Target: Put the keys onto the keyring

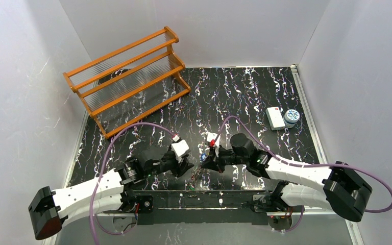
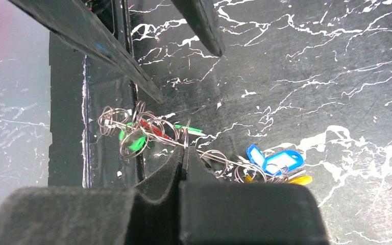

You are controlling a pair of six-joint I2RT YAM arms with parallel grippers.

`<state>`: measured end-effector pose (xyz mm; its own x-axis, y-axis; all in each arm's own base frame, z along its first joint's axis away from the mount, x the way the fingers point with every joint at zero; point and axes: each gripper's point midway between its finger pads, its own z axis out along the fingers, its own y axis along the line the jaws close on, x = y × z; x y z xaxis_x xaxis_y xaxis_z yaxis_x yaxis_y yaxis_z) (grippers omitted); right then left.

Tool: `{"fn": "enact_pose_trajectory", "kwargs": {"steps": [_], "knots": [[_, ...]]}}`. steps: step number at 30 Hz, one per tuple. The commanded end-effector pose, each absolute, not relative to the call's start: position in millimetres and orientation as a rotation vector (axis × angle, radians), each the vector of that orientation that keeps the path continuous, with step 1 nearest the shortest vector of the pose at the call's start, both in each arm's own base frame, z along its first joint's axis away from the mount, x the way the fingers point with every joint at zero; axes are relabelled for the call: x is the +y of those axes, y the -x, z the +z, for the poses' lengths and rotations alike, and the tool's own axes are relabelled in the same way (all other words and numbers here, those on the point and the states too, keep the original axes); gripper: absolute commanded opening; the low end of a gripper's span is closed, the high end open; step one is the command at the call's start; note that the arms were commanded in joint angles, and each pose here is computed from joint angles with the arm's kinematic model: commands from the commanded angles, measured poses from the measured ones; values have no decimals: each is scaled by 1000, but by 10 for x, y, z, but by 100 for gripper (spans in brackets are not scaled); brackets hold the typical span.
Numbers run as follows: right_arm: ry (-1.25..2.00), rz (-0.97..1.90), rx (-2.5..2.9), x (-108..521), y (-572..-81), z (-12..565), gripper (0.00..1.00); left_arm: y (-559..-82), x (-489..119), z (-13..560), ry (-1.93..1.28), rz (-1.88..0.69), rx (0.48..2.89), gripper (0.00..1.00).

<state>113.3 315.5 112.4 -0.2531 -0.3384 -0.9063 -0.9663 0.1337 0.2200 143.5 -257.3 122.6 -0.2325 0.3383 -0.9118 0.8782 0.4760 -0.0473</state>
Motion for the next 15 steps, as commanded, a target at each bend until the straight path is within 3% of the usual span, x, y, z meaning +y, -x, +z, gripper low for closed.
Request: {"fn": "enact_pose_trajectory", "kwargs": {"steps": [1,10,15], "knots": [[1272,1133,1465,3222,-1140,1466,1,-1388,-2605,1451,-1093,-756,1596,47],[1302,1133,1328,3149,-1039,1512,1,-1206,-2726,1617,-1196,-837,1322,43],[1333,1152,1322,3153,-991,1472,1,-1210,-2790,1577,-1232,-836,1294,41]]}}
